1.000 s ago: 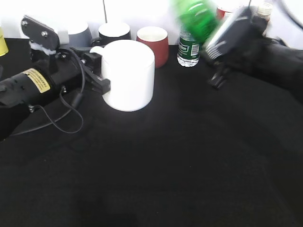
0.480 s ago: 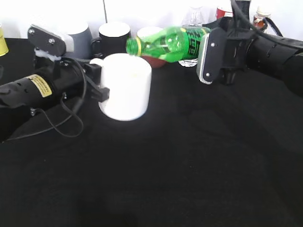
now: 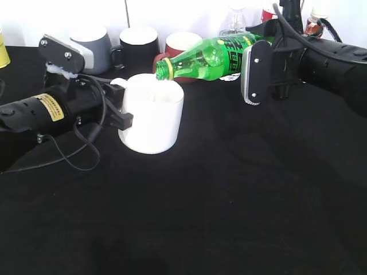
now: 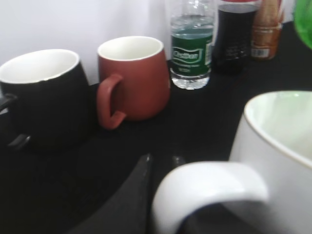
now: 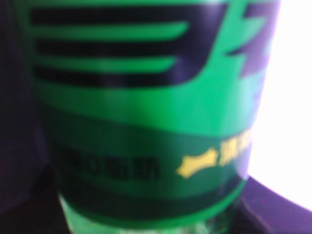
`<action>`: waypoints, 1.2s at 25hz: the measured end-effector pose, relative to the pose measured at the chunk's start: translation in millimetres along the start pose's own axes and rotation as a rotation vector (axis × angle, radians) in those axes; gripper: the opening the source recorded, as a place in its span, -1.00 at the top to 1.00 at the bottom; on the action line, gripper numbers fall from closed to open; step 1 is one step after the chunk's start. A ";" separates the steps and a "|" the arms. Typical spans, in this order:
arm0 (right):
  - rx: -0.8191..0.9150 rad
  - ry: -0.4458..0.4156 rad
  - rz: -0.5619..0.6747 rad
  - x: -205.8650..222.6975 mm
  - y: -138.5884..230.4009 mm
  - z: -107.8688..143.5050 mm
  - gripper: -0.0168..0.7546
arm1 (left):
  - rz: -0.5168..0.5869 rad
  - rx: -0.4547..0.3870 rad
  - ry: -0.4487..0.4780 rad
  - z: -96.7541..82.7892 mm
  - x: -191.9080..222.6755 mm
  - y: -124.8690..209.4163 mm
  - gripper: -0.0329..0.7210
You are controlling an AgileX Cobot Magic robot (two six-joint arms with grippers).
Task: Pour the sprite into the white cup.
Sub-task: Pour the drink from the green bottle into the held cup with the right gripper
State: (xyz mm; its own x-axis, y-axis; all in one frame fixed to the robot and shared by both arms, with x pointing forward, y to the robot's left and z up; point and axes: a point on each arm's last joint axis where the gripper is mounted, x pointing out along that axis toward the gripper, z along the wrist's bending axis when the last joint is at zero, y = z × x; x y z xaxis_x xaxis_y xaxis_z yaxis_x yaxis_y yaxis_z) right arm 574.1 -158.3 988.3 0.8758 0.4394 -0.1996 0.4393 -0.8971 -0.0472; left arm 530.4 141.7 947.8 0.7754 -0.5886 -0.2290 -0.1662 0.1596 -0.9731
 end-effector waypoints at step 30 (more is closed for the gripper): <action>0.163 0.027 -0.005 0.1 -0.2 -2.7 -0.07 | -0.039 0.031 0.035 -3.2 0.1 -3.1 0.71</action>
State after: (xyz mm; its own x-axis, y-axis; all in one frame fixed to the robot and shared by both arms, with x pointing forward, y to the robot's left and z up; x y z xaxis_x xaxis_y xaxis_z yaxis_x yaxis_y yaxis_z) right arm 574.7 -157.9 991.0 0.8799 0.4427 -0.1728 0.4071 -0.8898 -0.2065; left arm 529.0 138.5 950.7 0.7591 -0.6219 -0.1922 -0.1168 0.1604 -0.9801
